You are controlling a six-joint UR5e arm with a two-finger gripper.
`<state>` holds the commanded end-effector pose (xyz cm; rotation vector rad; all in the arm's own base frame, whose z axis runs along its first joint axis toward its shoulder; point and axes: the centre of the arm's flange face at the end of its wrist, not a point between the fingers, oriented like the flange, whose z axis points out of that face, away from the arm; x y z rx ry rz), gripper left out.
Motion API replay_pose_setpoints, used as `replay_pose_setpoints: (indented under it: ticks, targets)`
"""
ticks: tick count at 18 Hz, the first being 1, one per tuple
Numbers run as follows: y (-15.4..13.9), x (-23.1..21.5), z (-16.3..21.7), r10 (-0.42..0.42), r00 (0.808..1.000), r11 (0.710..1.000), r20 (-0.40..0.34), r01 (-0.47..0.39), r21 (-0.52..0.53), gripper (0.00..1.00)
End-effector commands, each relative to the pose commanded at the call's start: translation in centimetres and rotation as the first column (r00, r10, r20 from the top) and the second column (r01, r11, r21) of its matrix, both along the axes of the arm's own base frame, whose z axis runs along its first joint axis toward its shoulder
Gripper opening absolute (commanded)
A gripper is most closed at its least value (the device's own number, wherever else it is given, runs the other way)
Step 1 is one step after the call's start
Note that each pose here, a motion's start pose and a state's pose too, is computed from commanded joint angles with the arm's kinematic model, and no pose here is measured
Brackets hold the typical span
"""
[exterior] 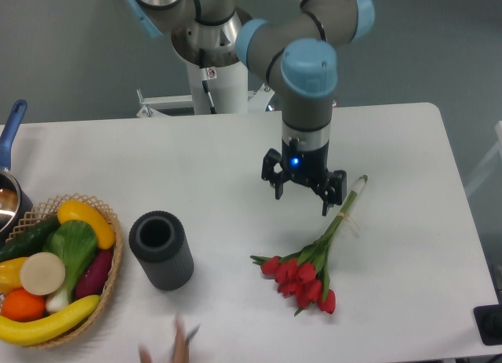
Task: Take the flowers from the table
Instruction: 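Move the open gripper over the red tulip stems and lower it, then close the gripper around the tulip stems just above the flower heads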
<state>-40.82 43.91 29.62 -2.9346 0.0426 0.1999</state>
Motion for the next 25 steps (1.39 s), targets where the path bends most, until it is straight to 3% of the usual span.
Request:
replay_pose_setpoints:
  ticks: [8, 18, 25]
  targets:
    - [-0.8, -3.6, -4.1, 0.036, 0.998, 0.999, 0.046, -0.035, -0.032, 1.00]
    - [-1.2, -7.0, -6.3, 0.064, 0.996, 0.997, 0.060, -0.062, -0.040, 1.00]
    - [-1.3, -6.9, -7.7, -0.043, 0.997, 0.997, 0.065, 0.047, -0.062, 1.00]
